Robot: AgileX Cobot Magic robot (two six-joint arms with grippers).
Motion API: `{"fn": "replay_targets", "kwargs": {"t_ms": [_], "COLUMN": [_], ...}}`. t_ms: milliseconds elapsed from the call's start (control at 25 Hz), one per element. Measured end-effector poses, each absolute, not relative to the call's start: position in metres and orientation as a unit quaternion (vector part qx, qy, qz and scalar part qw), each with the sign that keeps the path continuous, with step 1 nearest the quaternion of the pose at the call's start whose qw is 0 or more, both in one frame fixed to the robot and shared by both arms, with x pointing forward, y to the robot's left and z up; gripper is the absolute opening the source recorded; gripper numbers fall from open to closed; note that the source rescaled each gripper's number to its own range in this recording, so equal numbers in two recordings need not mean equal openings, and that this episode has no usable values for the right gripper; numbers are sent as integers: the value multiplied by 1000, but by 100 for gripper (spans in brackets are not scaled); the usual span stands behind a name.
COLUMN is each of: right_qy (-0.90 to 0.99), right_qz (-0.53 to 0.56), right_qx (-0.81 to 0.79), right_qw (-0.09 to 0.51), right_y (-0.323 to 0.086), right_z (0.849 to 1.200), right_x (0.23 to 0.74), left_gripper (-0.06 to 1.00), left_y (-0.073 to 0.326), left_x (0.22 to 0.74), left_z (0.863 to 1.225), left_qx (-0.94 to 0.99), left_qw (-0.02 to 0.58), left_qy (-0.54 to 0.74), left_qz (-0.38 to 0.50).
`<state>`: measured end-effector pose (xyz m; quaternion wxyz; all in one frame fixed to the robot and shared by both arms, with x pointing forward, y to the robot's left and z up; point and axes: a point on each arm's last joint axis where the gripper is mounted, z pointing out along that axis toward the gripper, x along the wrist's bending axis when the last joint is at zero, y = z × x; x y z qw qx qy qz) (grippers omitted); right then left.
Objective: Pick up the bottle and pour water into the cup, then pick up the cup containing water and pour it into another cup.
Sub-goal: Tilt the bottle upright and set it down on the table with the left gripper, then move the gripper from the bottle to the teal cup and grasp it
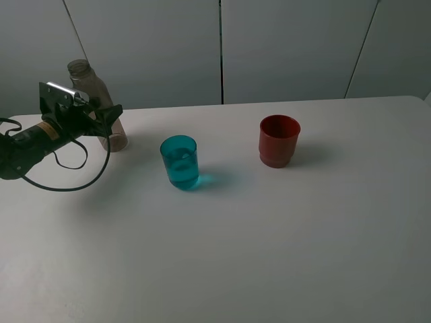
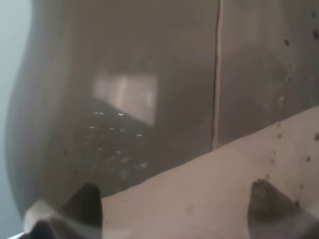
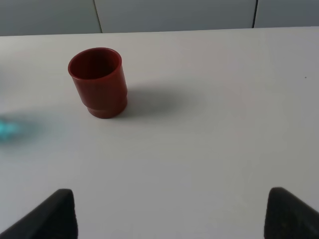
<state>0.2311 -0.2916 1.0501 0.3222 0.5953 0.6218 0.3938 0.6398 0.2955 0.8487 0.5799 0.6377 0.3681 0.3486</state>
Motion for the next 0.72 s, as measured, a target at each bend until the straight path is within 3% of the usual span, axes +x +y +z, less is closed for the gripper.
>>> {"fn": "replay_targets", "kwargs": {"t_ms": [40,120,440,720], "right_qy": [622,622,622,622], "right_qz": [394,394,394,394], "right_qx": [595,595,595,595], "right_qw": [322,322,322,322], "right_y": [-292,-292,-292,-292], "right_z": [1050,1050,1050,1050], "right_x": [231,231,231,231], "left_gripper": [79,93,96,96], "left_y": [295,295,296,295], "left_x": [640,640,643,639], "left_z": [849,852,895,957], "left_qx": [638,637,620,592], "left_qw": [580,582,598,617], "left_qy": [368,365,333,285], "left_qz": [348,351,385,433]}}
